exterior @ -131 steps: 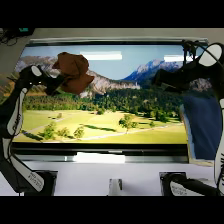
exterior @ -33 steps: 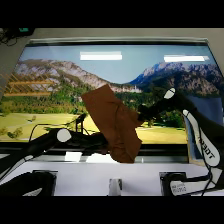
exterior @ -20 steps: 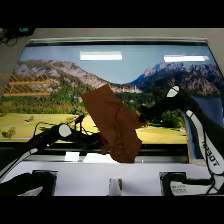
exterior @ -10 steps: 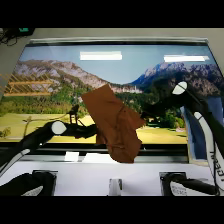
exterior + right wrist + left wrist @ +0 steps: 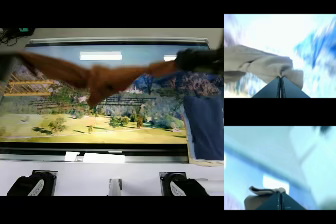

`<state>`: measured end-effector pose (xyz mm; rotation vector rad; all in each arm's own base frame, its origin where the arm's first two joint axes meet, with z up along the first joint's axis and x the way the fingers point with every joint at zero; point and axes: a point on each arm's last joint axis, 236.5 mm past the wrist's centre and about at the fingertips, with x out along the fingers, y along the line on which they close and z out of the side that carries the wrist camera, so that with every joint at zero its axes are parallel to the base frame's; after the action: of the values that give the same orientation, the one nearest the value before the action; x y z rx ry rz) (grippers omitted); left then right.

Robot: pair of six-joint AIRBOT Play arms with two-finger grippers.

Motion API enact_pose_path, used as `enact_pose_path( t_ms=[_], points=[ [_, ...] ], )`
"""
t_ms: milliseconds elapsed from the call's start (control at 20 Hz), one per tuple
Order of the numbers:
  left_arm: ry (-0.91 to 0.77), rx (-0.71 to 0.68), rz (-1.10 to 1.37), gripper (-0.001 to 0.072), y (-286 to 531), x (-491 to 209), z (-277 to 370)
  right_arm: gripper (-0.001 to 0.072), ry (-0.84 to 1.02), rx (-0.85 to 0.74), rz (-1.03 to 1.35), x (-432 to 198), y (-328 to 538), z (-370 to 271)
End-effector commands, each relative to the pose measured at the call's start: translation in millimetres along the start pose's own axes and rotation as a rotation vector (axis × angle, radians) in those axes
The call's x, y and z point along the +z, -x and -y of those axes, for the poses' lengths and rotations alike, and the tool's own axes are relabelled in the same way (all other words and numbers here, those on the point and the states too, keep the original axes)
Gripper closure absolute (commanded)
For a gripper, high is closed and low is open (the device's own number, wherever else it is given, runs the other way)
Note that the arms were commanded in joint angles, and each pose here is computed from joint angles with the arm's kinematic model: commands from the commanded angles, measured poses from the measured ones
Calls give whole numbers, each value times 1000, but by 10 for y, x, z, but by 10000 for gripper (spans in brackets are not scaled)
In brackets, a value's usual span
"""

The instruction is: Fold the shirts.

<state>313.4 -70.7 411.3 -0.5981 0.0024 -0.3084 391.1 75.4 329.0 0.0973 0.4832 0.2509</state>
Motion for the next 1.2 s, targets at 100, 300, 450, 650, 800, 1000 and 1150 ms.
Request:
enact_pose_path(
  t_ms=[100, 300, 450, 650, 800, 1000, 1150],
  points=[
    [-153, -107, 494, 683, 1223, 1591, 1011, 697, 67, -55, 519, 1076, 1723, -196],
    [-125, -205, 659, 682, 1540, 1940, 1292, 697, -37, 2, 491, 909, 1933, -305],
    [-158, -180, 701, 682, 1424, 2051, 1196, 697, -30, -45, 313, 564, 1676, -190],
    [-122, -114, 620, 682, 809, 1997, 798, 696, -55, -76, -38, -106, 1168, -58],
    [-88, -72, 656, 682, 382, 2097, 431, 697, -74, -81, -235, -451, 821, 10],
    [-32, -44, 477, 680, -593, 1581, 25, 696, -106, -18, -323, -552, 339, -55],
    [-169, -33, 199, 680, -1535, 539, -112, 696, -123, -29, -409, -710, -29, 37]
  ],
)
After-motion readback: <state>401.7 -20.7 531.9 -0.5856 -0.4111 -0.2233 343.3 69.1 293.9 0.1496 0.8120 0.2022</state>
